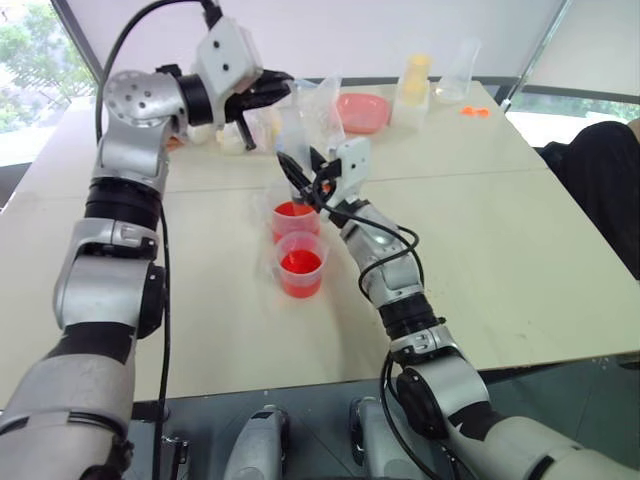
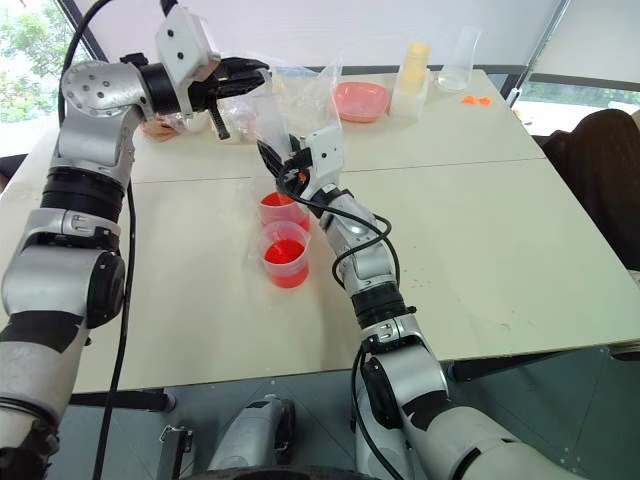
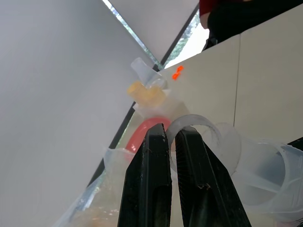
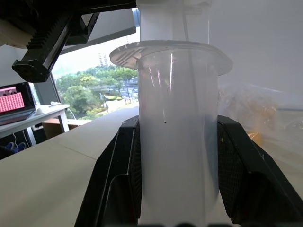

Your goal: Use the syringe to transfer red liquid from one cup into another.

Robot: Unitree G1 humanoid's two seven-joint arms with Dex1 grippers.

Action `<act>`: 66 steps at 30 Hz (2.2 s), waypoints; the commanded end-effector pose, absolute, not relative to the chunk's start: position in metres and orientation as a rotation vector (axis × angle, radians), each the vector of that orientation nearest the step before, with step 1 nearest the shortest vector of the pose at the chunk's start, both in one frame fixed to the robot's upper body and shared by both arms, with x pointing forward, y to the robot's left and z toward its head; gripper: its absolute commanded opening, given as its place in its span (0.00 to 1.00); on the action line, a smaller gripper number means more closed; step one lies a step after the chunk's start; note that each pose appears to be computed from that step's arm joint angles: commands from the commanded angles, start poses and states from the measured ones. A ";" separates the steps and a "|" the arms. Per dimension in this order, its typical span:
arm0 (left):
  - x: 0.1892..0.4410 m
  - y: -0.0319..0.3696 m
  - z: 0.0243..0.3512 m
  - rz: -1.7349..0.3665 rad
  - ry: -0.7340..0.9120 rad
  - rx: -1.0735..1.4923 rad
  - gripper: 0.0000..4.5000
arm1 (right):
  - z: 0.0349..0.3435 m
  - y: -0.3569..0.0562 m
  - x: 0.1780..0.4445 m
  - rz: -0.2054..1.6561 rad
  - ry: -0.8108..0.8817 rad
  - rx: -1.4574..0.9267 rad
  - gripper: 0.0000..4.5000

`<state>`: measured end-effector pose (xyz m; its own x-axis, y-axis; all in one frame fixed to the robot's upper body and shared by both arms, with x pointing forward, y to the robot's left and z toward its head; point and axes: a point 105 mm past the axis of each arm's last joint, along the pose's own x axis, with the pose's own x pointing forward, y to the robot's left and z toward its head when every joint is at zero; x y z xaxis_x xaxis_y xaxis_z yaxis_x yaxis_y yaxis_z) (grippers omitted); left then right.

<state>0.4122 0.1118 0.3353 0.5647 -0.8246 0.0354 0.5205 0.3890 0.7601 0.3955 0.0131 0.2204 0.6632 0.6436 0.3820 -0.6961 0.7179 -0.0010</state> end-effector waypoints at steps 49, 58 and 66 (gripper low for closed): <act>0.336 0.183 0.308 -0.922 -0.251 0.093 0.89 | 0.262 0.008 0.311 0.893 -0.407 0.364 0.33; 0.334 0.156 0.386 -0.969 -0.514 0.126 0.89 | 0.259 0.008 0.318 0.867 -0.444 0.301 0.33; 0.339 0.134 0.388 -1.017 -0.522 0.206 0.89 | 0.259 0.007 0.323 0.838 -0.469 0.287 0.33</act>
